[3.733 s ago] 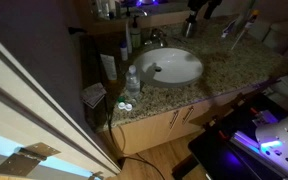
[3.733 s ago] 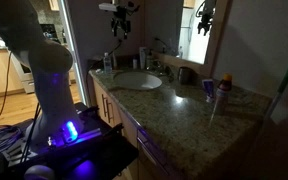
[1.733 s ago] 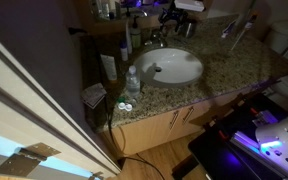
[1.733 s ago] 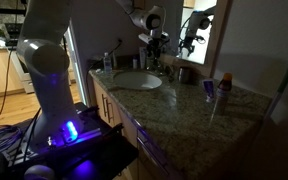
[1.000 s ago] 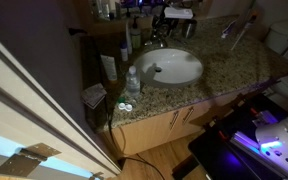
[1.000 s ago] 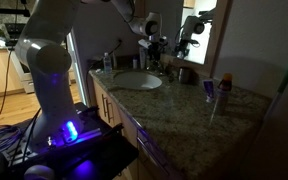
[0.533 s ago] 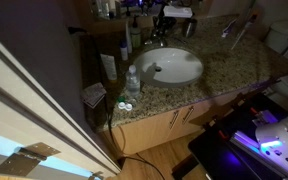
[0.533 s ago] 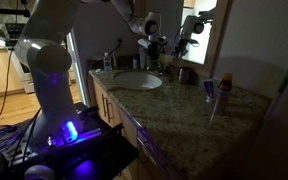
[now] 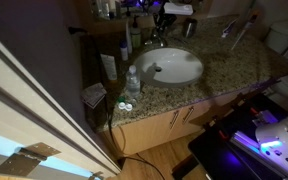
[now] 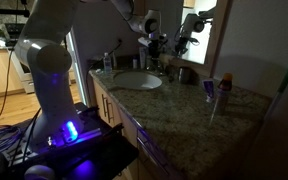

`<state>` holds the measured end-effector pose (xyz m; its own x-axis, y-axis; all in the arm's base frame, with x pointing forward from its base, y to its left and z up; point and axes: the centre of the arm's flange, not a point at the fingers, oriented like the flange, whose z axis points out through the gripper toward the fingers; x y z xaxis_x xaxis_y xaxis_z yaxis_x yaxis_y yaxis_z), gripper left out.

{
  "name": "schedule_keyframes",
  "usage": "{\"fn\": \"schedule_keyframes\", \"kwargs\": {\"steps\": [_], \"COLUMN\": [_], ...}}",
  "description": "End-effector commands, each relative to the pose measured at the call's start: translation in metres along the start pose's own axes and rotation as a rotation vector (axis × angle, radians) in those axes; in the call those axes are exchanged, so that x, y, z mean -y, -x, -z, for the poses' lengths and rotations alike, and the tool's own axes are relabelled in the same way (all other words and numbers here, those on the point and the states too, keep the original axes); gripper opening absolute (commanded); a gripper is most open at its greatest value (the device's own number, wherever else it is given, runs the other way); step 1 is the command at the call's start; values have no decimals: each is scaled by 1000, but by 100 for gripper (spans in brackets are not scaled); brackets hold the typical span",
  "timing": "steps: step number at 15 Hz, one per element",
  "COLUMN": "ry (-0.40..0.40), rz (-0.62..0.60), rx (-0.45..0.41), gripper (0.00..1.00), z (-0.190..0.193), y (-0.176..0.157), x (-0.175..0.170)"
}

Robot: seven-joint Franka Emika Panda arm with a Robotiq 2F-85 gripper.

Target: Move the faucet handle upwards

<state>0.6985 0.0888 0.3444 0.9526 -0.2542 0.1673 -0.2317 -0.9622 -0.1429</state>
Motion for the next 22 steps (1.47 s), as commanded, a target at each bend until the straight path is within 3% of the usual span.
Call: {"fn": "schedule_keyframes", "kwargs": {"steps": [1,5,10,14,15,17,22], "ry": [13,171,267,332,344,373,466], "rz": [-8,43,33,20,11,-12,-78], "rx": [-68,-6,-124,-161,-157,-174,-188], "gripper": [7,7,7,7,54,59,95], "z": [77,67,62,61,62,68,96], "y": [8,13,8,13,16,19,33], "x": [-27,-53,-59,-49,-45,-38,-27]}}
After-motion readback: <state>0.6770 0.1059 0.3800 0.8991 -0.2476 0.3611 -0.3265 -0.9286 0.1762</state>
